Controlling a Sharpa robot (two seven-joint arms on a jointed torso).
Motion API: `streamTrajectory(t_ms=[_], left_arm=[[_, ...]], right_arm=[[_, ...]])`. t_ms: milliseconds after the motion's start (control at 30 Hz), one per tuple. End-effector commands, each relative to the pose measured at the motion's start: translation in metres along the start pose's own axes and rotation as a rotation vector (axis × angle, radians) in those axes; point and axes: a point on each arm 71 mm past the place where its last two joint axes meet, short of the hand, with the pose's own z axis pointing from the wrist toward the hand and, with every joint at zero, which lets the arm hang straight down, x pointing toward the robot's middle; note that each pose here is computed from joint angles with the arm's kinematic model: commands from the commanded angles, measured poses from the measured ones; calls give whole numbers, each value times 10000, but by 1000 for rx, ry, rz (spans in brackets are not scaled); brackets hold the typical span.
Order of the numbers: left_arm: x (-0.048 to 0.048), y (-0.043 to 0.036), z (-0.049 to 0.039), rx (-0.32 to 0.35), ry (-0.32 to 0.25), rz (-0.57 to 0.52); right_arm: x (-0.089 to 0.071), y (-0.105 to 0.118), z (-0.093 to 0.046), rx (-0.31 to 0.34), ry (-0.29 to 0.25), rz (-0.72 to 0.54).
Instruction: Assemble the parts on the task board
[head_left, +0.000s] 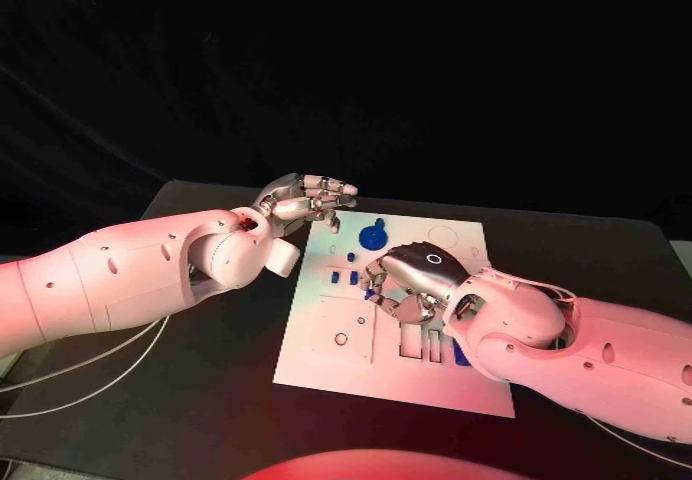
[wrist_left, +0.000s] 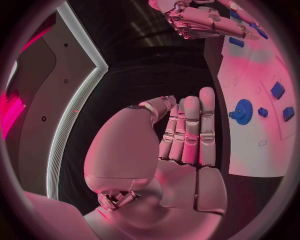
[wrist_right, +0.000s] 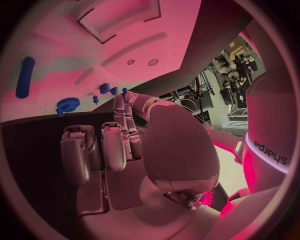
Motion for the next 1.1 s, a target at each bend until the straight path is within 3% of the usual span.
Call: streamTrajectory(t_ms=[33, 400, 1100], left_arm=[[39, -15, 13, 17, 14, -2], [64, -12, 24, 14, 20, -4], [65, -11, 22, 10, 26, -6]], right_arm=[[89, 32, 15, -17, 29, -2], [273, 52, 11, -13, 63, 11], [395, 21, 10, 1, 82, 2]])
